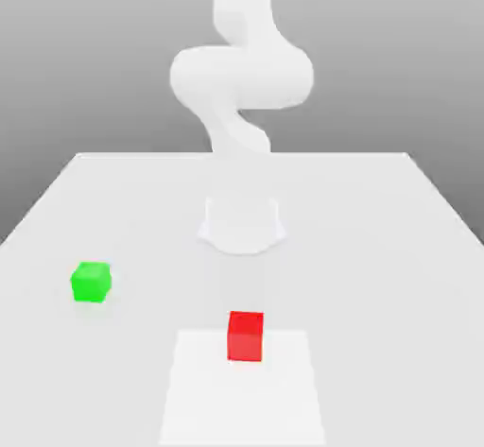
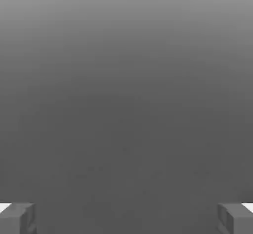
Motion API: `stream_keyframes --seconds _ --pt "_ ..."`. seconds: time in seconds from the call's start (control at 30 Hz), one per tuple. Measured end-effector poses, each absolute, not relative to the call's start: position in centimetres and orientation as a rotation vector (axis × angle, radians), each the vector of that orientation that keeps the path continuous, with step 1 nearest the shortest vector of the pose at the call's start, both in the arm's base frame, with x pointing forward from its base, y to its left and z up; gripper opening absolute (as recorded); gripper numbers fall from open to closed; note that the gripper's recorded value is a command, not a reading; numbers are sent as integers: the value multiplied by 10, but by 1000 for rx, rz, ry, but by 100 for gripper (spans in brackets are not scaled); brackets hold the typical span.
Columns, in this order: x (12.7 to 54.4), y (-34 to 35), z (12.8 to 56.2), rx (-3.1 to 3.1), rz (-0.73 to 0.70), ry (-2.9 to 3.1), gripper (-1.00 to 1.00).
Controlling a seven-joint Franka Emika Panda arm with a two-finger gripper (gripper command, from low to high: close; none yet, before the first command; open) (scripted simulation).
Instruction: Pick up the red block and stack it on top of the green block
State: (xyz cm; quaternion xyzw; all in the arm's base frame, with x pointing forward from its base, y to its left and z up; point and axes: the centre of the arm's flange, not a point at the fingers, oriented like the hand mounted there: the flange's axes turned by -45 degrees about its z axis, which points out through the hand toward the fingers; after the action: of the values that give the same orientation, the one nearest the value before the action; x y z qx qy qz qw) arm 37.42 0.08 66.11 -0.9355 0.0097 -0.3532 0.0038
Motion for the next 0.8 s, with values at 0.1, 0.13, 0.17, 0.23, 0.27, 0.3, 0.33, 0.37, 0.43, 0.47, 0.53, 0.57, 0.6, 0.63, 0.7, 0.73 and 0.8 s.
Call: stream_keyframes --seconds 0.1,0.13,0.17,0.23,0.27,0.3,0.33,0.37,0.43,0.47,0.53,0.57,0.6,0.63,0.7,0.73,0.8 --pt "404 2 587 -2987 -940 45 0" --pt "411 2 562 -3004 -884 49 0" --pt "416 3 537 -3019 -829 54 0" --pt "422 3 487 -3048 -717 64 0" --pt "422 3 462 -3060 -660 69 0" --pt "422 4 437 -3072 -602 74 0" --pt "419 4 412 -3084 -543 79 0" --pt "416 4 386 -3094 -482 85 0" --pt "403 5 336 -3112 -356 95 0" --pt "394 5 310 -3120 -289 101 0" --pt "370 5 259 -3132 -147 114 0" --pt "359 5 233 -3136 -84 119 0" --pt "352 5 213 -3138 -42 123 0" --pt "348 5 198 -3139 -21 125 0" --pt "345 5 177 -3139 -5 127 0" --pt "345 5 168 -3139 -3 127 0" --pt "343 5 150 -3139 -1 126 0"
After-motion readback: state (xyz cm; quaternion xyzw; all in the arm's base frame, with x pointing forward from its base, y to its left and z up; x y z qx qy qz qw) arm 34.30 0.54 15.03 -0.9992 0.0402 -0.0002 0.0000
